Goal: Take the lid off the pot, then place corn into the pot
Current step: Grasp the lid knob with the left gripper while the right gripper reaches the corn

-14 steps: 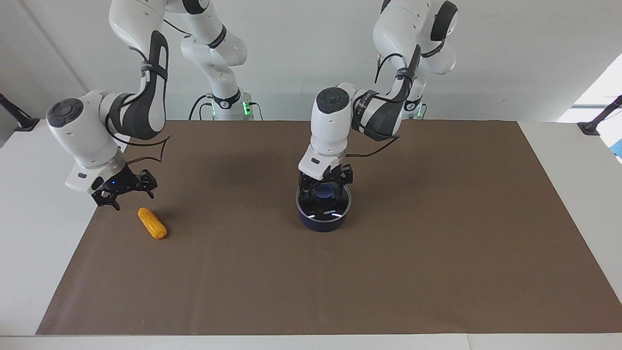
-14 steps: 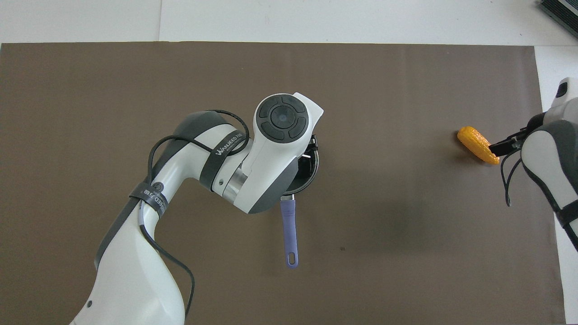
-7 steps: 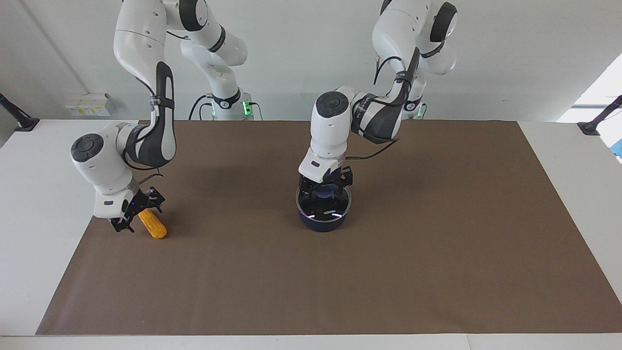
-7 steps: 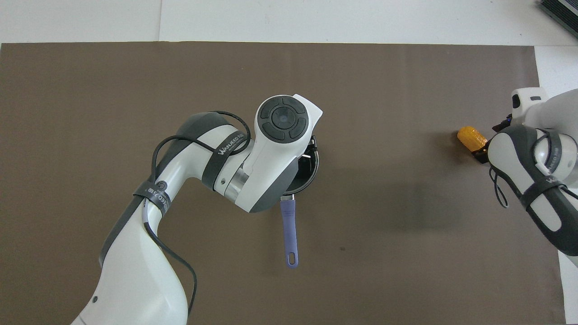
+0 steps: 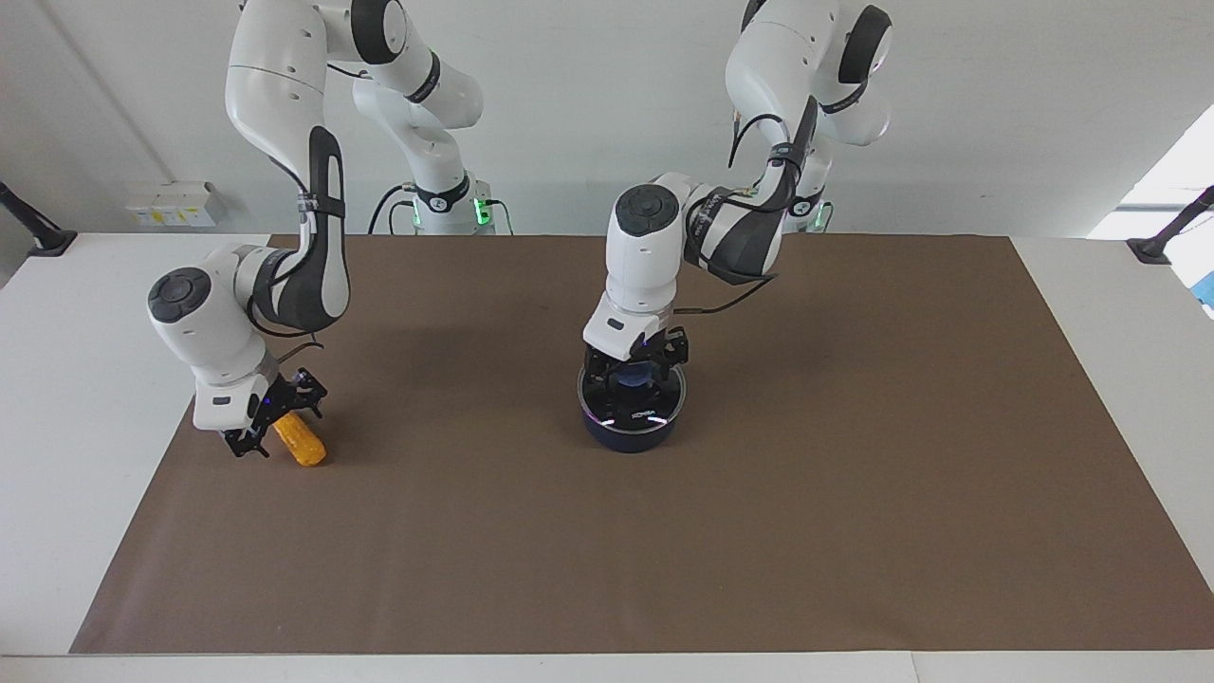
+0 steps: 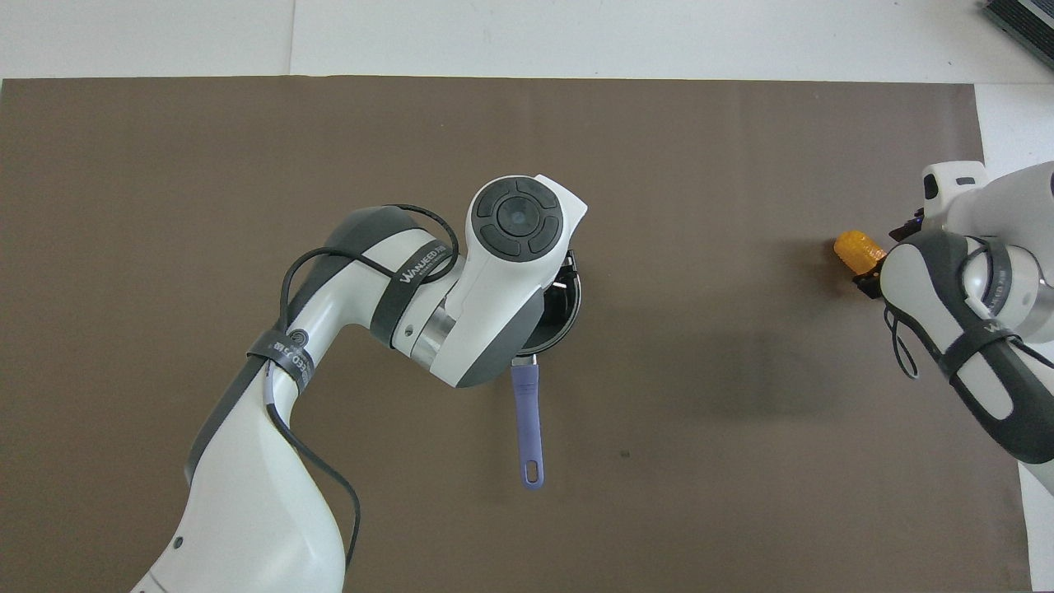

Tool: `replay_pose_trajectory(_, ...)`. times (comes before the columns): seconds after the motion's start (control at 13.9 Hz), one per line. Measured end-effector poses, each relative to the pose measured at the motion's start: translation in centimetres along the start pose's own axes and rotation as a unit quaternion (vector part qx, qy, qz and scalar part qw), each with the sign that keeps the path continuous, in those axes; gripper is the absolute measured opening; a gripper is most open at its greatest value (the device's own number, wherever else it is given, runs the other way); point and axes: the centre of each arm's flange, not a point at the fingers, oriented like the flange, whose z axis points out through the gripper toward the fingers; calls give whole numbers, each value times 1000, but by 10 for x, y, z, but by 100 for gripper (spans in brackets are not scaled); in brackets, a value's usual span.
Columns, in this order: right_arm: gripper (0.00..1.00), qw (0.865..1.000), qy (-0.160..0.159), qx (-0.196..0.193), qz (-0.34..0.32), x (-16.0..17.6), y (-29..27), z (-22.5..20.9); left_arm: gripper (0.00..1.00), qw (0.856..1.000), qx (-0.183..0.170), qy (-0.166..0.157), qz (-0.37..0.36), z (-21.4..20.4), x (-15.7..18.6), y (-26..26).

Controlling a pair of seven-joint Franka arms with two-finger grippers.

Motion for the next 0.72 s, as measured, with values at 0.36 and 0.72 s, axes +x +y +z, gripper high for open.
replay_pose_trajectory(0.36,95,1000,2,0,-3,4,-3,5,65,1000,0,0,1,0,-1,1)
replay_pose_trajectory(0.72,72,1000,1,2,-3,4,-4,7,45,1000,2,-1,1,1,-1,0)
